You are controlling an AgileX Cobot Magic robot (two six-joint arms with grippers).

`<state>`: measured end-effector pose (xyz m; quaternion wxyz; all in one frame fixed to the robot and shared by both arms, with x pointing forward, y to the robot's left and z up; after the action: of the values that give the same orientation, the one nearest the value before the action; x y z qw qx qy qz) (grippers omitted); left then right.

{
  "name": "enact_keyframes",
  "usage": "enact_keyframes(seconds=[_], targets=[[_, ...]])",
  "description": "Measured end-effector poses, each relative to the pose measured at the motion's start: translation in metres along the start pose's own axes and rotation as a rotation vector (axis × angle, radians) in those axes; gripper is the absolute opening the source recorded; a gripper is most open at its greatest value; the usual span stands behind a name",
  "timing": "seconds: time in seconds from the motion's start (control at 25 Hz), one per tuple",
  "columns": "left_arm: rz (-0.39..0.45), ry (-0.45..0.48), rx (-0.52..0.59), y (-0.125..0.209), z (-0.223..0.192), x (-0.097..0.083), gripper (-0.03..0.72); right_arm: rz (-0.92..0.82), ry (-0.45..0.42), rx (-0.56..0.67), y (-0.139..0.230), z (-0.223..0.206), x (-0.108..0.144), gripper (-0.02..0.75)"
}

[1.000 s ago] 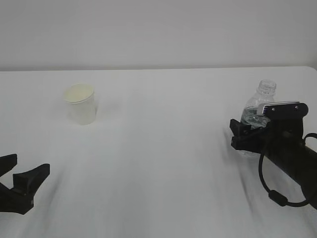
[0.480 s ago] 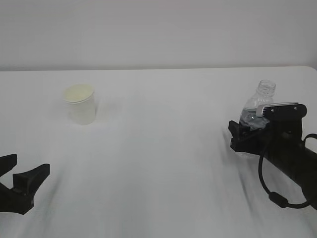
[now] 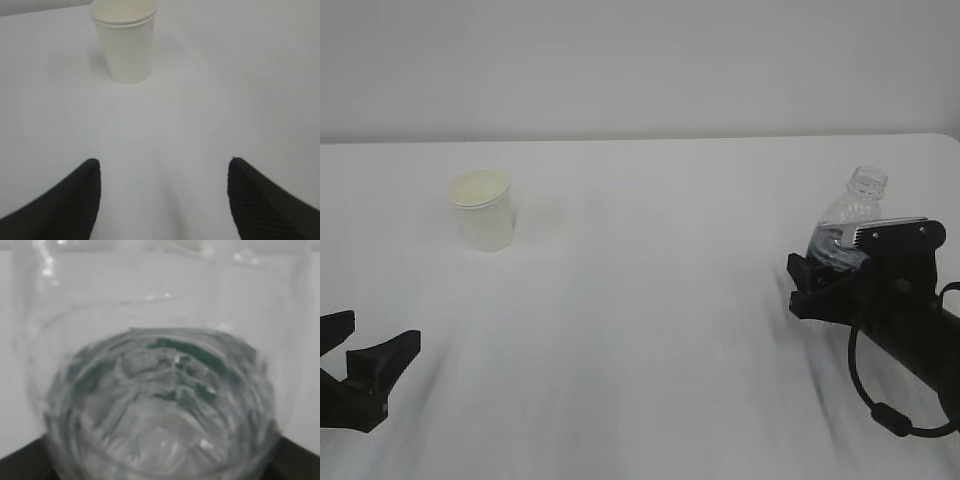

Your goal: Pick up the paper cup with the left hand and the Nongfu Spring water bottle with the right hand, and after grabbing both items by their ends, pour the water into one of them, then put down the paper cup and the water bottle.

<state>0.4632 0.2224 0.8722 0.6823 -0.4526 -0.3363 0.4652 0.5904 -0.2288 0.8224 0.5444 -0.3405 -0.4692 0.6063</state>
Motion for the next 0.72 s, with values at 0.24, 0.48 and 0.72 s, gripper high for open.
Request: enact_keyframes(seconds=[0.24, 0.48, 0.72], targets=[[0.000, 0.000, 0.000, 0.000, 0.000, 0.000, 0.568, 0.048, -0.005, -0.001, 0.000, 0.001, 0.001, 0.498], [0.000, 0.000, -0.002, -0.001, 0.000, 0.000, 0.567, 0.099, -0.005, 0.011, -0.009, 0.010, 0.002, 0.496], [0.000, -0.001, -0.030, -0.008, -0.007, 0.000, 0.567, 0.111, -0.008, -0.039, -0.028, 0.019, 0.004, 0.495]])
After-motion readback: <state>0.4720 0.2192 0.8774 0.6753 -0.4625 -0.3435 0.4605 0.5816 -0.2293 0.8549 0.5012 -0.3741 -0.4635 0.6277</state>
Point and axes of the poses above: a point on each arm's last joint axis where the gripper is mounted, z pointing back along that axis away from the gripper, x along the wrist's bending axis when the last joint is at zero, y = z × x, the point moved 6 cm from there along -z, pointing out along that axis toward the gripper, and after that the axes turned 4 degrees about -z, right-handed, at the moved point
